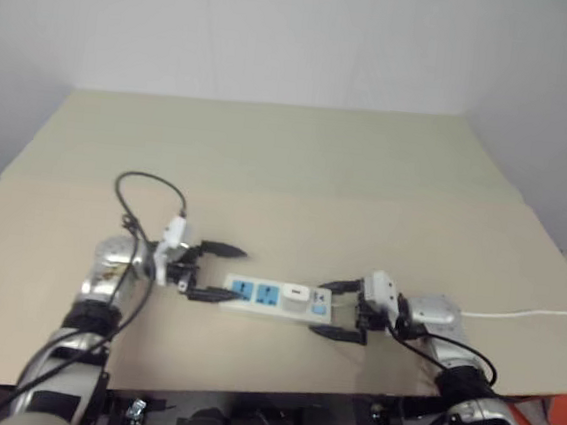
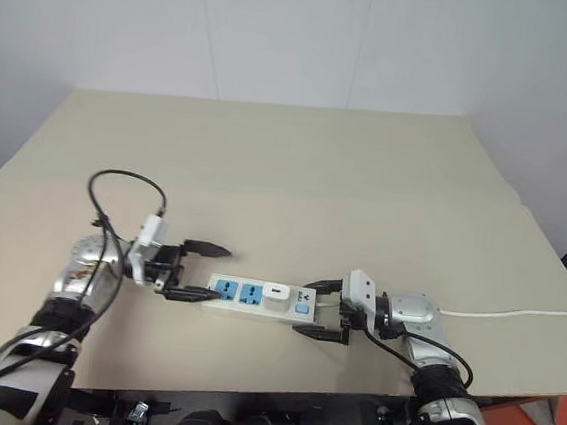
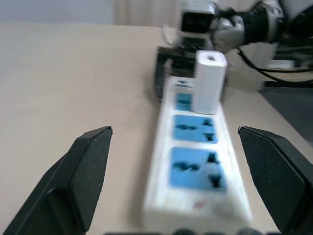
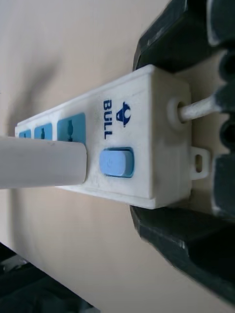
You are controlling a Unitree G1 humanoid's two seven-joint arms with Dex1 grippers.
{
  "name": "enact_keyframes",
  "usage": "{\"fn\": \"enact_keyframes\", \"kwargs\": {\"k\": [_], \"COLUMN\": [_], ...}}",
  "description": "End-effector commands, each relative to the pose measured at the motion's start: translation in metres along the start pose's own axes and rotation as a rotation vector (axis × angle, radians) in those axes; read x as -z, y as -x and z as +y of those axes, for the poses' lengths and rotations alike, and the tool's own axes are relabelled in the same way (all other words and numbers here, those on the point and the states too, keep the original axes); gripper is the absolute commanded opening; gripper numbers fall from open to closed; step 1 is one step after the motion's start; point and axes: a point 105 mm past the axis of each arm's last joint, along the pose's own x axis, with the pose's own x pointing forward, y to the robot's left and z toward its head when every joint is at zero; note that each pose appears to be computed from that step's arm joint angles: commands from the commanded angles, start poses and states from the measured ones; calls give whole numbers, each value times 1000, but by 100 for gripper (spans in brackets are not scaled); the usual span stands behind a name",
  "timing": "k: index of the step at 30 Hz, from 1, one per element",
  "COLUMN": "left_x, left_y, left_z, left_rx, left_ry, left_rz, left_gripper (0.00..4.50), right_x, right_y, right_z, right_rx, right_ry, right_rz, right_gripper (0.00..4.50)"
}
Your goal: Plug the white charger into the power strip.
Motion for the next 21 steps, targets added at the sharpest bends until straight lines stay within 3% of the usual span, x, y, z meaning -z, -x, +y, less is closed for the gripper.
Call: {"fn": "enact_keyframes", "kwargs": {"k": [1, 6, 14, 21], "left_x": [-11, -12, -10, -12], "left_y": [18, 43, 109, 118], "left_z": [2, -4, -33, -38], "left_rx": [-49, -117, -250, -299], "left_ry": [-46, -57, -24, -25], "left_rz": [-3, 36, 160, 182], "left_gripper": [450, 450, 450, 450], "right_x": [8, 0, -32, -47], "right_y": [3, 21, 111, 146], "right_z": [5, 4, 17, 24], "right_rx": [-18, 27, 100, 159], "right_ry": [-31, 36, 84, 105], "right_rz": [25, 39, 151, 216], "right_gripper": [446, 446, 446, 446]}}
